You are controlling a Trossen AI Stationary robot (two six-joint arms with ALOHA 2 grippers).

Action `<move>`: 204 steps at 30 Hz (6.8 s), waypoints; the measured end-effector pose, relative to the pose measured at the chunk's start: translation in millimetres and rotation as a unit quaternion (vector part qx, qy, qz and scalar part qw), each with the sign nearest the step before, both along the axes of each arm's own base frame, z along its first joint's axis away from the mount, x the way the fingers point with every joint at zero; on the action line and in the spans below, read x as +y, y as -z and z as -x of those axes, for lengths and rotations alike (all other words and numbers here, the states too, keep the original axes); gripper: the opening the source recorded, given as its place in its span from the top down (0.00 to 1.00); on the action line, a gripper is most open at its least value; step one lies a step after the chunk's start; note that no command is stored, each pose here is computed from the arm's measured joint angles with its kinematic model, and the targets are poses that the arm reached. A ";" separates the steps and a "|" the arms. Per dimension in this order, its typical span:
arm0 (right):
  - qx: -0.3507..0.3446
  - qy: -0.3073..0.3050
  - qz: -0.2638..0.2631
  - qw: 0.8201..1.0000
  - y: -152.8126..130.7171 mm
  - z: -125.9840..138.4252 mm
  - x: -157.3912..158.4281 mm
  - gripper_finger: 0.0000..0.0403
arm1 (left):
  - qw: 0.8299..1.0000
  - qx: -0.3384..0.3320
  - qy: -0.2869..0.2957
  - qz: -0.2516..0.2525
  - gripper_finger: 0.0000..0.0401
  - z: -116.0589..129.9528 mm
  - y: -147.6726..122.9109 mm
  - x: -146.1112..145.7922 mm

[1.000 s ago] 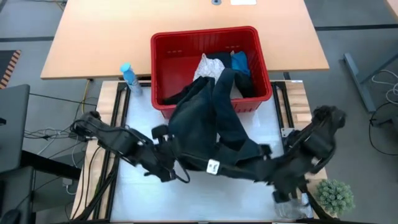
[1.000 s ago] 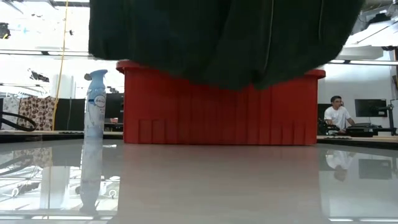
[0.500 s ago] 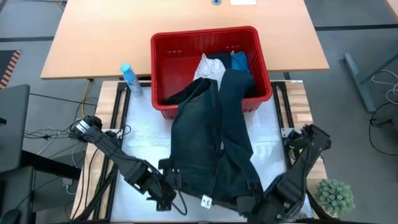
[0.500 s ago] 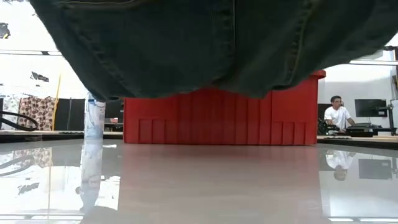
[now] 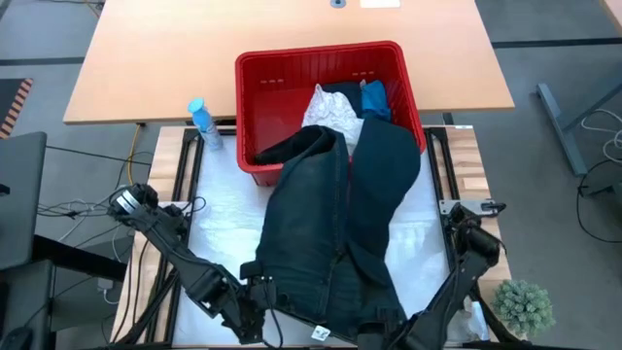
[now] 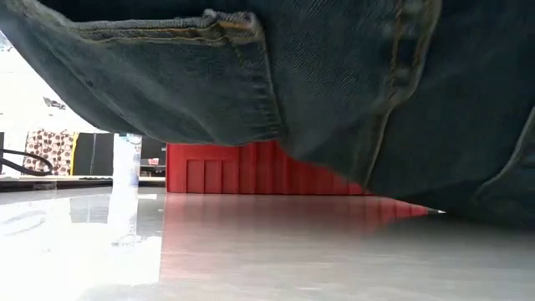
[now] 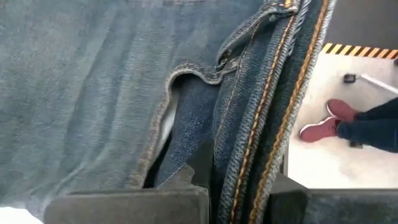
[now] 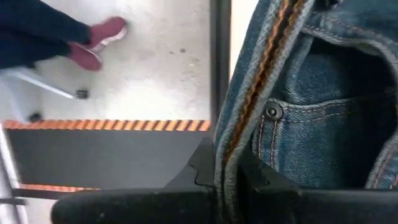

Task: Fold Laundry from Bin
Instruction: Fold the black pants from the red bin

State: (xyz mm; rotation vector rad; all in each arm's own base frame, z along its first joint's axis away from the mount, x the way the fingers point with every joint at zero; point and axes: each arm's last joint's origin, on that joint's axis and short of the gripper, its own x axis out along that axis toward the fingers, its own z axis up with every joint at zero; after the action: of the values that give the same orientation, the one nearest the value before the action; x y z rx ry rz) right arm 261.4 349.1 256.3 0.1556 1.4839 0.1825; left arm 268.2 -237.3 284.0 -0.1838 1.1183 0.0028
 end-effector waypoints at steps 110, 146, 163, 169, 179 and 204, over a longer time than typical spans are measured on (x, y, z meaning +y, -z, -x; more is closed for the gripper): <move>-0.094 0.334 0.359 0.867 -110.1 -6.2 -372.9 0.97 | 0.920 -0.056 -0.280 -0.269 1.00 31.4 20.7 369.3; -0.347 0.353 0.279 0.823 -141.6 -50.8 -429.4 0.73 | 0.941 -0.169 -0.293 0.004 1.00 37.0 33.4 275.1; -0.200 0.414 0.325 0.826 -59.1 -101.7 -429.3 0.49 | 0.941 -0.166 -0.296 -0.014 1.00 31.4 38.7 256.4; -0.202 0.378 0.369 0.824 -79.3 -102.2 -413.0 0.90 | 0.938 -0.158 -0.307 -0.033 1.00 29.4 42.9 257.5; -0.248 0.373 0.370 0.814 -155.5 -82.2 -393.2 0.97 | 0.951 -0.110 -0.285 -0.041 1.00 10.0 70.8 254.3; -0.147 0.456 0.227 0.848 -102.0 -41.6 -256.5 0.97 | 0.992 -0.021 -0.125 0.014 1.00 6.2 102.9 179.4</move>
State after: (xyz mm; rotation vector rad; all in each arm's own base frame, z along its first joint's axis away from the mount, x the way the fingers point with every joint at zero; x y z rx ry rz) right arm 303.0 92.6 358.3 0.4103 0.9764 -0.8779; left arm 262.0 -58.0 181.1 -0.3463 1.0485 0.2067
